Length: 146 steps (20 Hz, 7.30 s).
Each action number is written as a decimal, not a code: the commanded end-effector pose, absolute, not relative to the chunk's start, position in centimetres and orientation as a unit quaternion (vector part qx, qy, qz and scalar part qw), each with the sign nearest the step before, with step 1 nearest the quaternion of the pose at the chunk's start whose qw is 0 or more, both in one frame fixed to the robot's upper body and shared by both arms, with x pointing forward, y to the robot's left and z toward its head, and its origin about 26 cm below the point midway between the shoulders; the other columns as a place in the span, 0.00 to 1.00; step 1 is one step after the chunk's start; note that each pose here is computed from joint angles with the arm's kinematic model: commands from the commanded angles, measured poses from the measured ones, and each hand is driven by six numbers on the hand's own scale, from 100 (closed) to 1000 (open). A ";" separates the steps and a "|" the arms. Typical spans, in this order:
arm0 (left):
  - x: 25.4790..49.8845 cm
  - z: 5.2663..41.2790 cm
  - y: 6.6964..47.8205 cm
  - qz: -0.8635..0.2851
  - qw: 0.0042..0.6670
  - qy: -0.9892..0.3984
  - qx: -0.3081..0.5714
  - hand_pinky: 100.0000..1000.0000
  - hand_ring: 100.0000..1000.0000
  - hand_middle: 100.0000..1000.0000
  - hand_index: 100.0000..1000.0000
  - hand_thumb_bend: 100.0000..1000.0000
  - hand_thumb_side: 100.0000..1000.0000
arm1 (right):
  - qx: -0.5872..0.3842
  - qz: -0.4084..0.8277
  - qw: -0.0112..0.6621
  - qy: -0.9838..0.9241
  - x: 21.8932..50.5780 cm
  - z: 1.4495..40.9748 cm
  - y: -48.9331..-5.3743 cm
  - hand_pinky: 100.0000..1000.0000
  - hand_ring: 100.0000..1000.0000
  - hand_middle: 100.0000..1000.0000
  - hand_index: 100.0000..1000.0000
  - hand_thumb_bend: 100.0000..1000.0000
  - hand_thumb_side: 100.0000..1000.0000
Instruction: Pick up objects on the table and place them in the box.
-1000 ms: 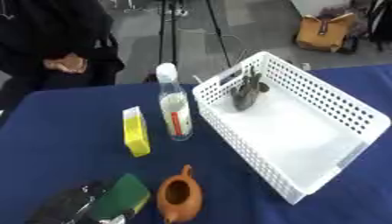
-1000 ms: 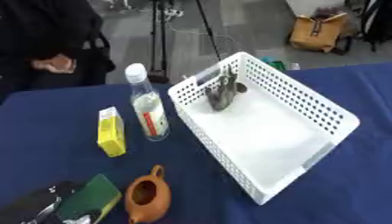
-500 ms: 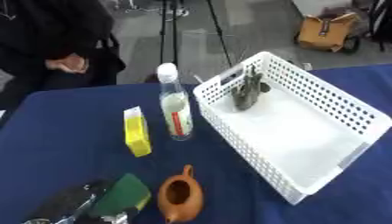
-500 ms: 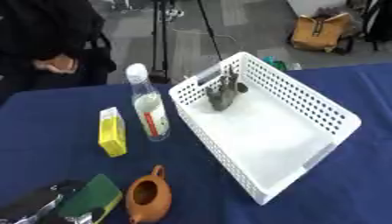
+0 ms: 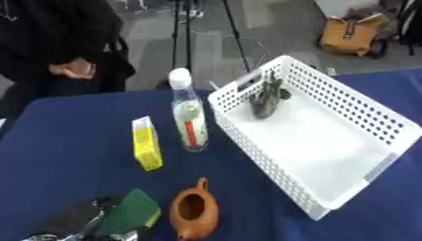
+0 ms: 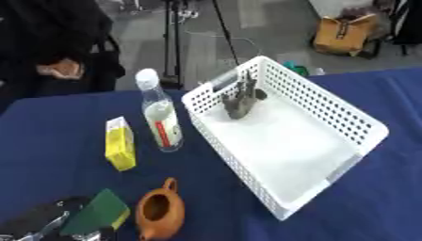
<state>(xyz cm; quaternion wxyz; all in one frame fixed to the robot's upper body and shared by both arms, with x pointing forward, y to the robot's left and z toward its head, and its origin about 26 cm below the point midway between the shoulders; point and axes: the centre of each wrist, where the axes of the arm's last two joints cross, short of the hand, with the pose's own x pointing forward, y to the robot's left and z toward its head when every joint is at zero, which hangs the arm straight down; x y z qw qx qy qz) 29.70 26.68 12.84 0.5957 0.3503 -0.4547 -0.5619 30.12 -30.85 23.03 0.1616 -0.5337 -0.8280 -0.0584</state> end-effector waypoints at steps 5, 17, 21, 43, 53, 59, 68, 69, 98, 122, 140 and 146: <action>29.8 12.0 26.6 -0.576 0.592 -0.425 0.370 0.84 1.00 0.98 1.00 0.61 0.99 | -0.532 -0.057 0.146 -0.832 29.9 23.8 -31.0 0.57 0.48 0.43 0.51 0.00 0.52; 29.9 12.0 25.8 -0.579 0.562 -0.418 0.418 0.75 0.93 0.94 1.00 0.38 0.89 | -0.532 -0.059 0.147 -0.832 29.9 23.7 -31.0 0.57 0.48 0.42 0.51 0.00 0.52; 30.0 12.0 25.5 -0.578 0.559 -0.419 0.421 0.66 0.80 0.86 1.00 0.30 0.85 | -0.532 -0.059 0.147 -0.832 29.9 23.8 -31.0 0.57 0.48 0.42 0.51 0.00 0.52; 30.2 12.0 25.2 -0.560 0.567 -0.429 0.425 0.09 0.30 0.47 0.94 0.13 0.77 | -0.533 -0.060 0.147 -0.831 29.9 23.7 -31.1 0.57 0.48 0.43 0.51 0.00 0.53; 30.3 12.1 25.2 -0.558 0.561 -0.431 0.434 0.00 0.19 0.36 0.83 0.05 0.67 | -0.532 -0.063 0.148 -0.832 29.9 23.7 -31.1 0.57 0.48 0.43 0.51 0.00 0.53; 30.3 12.0 25.2 -0.548 0.555 -0.438 0.447 0.00 0.14 0.30 0.67 0.01 0.65 | -0.531 -0.063 0.148 -0.832 29.9 23.7 -31.1 0.57 0.48 0.42 0.51 0.00 0.53; 30.4 12.5 25.2 -0.529 0.550 -0.448 0.466 0.00 0.09 0.21 0.50 0.00 0.63 | -0.532 -0.062 0.150 -0.831 29.8 23.6 -31.2 0.57 0.48 0.42 0.51 0.00 0.53; 30.3 12.6 25.2 -0.528 0.550 -0.448 0.467 0.00 0.09 0.21 0.50 0.00 0.63 | -0.532 -0.062 0.150 -0.831 29.8 23.6 -31.2 0.57 0.48 0.42 0.51 0.00 0.53; 28.7 18.0 26.6 -0.526 0.521 -0.437 0.511 0.00 0.08 0.20 0.46 0.00 0.47 | -0.538 -0.057 0.154 -0.827 29.7 23.3 -31.4 0.57 0.48 0.43 0.51 0.00 0.53; 29.6 25.2 28.3 -0.546 0.411 -0.448 0.576 0.00 0.08 0.20 0.47 0.00 0.43 | -0.537 -0.047 0.155 -0.828 29.7 23.2 -31.5 0.57 0.48 0.43 0.51 0.00 0.53; 29.2 35.0 26.5 -0.484 0.304 -0.504 0.648 0.00 0.07 0.16 0.46 0.00 0.42 | -0.532 -0.040 0.163 -0.830 29.6 22.9 -31.4 0.57 0.48 0.43 0.51 0.00 0.54; 28.6 38.3 23.2 -0.463 0.277 -0.572 0.618 0.00 0.05 0.13 0.45 0.00 0.43 | -0.528 -0.036 0.166 -0.832 29.6 22.7 -31.2 0.57 0.48 0.43 0.51 0.00 0.54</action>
